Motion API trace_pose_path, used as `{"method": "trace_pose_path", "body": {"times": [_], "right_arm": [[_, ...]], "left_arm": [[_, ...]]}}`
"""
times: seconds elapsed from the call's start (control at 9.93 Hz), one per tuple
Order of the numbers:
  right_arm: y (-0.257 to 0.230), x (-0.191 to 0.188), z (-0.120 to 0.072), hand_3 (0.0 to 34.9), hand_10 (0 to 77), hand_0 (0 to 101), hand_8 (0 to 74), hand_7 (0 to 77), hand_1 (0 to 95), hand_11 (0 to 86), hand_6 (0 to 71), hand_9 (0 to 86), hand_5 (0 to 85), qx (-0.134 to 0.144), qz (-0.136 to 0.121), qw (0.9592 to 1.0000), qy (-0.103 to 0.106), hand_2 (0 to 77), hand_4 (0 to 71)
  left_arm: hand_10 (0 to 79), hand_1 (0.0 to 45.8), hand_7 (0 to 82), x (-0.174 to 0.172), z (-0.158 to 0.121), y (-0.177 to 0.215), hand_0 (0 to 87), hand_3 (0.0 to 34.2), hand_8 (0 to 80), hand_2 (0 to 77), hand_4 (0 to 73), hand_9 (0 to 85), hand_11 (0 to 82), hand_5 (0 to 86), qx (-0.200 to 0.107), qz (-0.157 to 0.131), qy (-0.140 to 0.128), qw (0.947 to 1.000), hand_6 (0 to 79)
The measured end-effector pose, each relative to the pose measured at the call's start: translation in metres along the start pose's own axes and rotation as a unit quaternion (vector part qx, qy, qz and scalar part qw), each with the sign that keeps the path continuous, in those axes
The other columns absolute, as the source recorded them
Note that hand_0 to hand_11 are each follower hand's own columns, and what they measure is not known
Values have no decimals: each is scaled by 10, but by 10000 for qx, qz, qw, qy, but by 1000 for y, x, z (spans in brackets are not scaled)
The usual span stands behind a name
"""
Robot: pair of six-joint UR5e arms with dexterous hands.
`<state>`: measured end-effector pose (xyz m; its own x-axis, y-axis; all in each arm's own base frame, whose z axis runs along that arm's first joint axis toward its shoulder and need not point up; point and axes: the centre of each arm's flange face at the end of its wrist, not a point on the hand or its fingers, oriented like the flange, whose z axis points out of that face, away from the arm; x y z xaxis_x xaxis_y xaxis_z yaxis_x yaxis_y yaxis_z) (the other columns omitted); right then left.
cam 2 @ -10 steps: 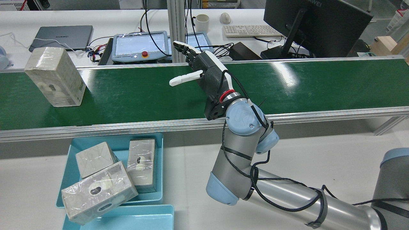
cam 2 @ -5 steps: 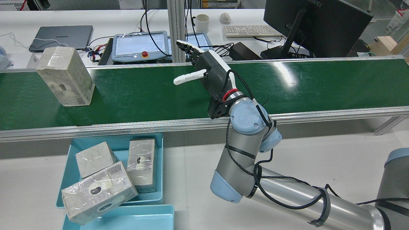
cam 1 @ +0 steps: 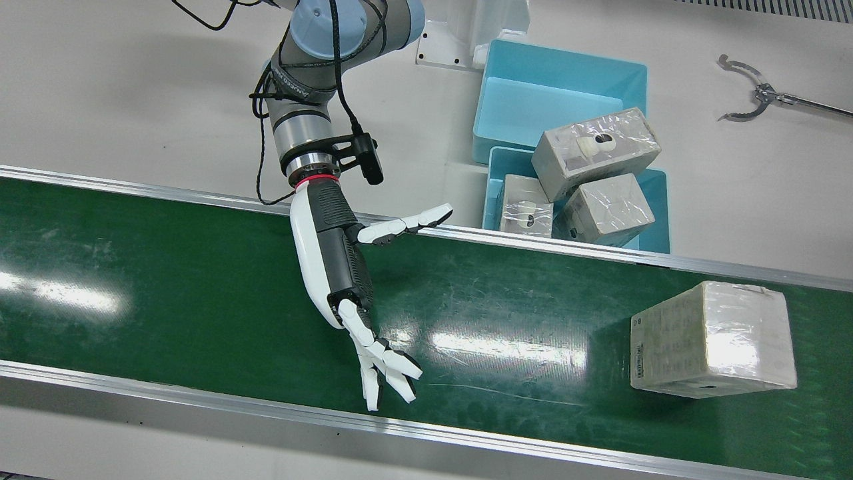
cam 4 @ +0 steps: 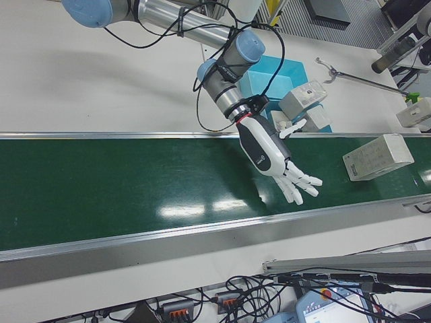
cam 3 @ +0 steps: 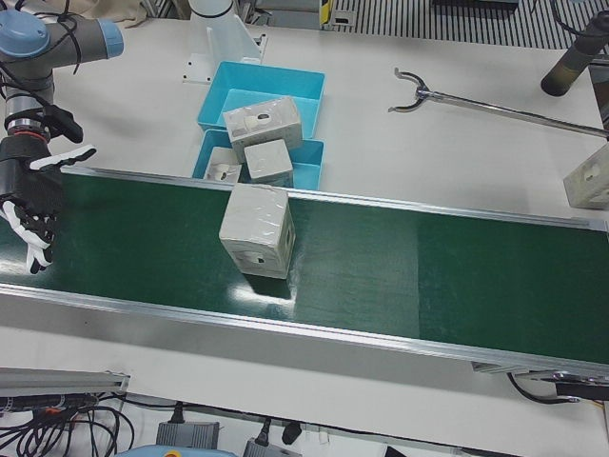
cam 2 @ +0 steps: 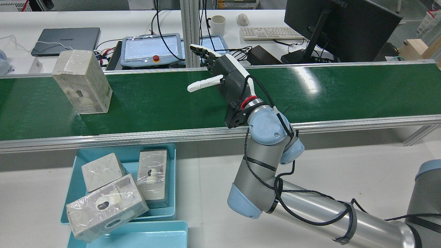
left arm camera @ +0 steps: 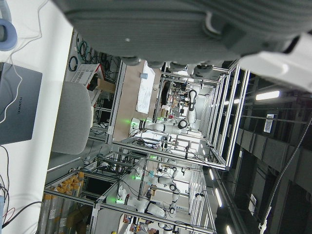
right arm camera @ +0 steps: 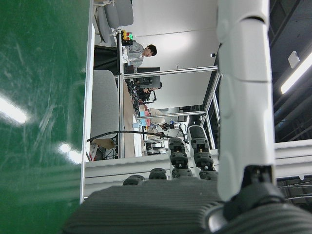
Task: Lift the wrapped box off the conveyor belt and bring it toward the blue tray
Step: 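Hold the right hand still as the wrapped white box approaches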
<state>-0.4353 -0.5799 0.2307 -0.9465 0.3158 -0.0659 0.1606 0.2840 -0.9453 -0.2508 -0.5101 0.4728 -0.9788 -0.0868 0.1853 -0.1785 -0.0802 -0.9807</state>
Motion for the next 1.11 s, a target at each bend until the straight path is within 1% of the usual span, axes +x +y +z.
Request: {"method": "trace_pose_path", "body": {"times": [0.1,0.71,0.81,1.01,1.11], "right_arm": [[0,0,0,0,0,500,0,55,158,16,38,16,158,3,-2,10000,-1,11,136],[-2,-2,-1,0,0,499,0,60,153,16,38,16,158,11,-6,10000,-17,11,136],[-3,-3,-1,0,0,499,0,55,153,16,38,16,153,13,-10,10000,-25,11,125],[-6,-12,-1,0,0,499,0,60,153,16,38,16,153,21,-35,10000,-64,11,125],[-8,-15,-1,0,0,499,0,49,153,16,38,16,147,31,-47,10000,-77,11,120]], "left_arm": [[5,0,5,0,0,0,0,0,5,5,0,5,5,11,0,0,0,10000,5],[5,0,5,0,0,0,0,0,5,11,0,5,5,11,0,0,0,10000,5],[5,0,5,0,0,0,0,0,5,5,0,5,5,11,0,0,0,10000,5],[5,0,5,0,0,0,0,0,5,11,0,5,5,11,0,0,0,10000,5],[5,0,5,0,0,0,0,0,5,5,0,5,5,11,0,0,0,10000,5]]}}
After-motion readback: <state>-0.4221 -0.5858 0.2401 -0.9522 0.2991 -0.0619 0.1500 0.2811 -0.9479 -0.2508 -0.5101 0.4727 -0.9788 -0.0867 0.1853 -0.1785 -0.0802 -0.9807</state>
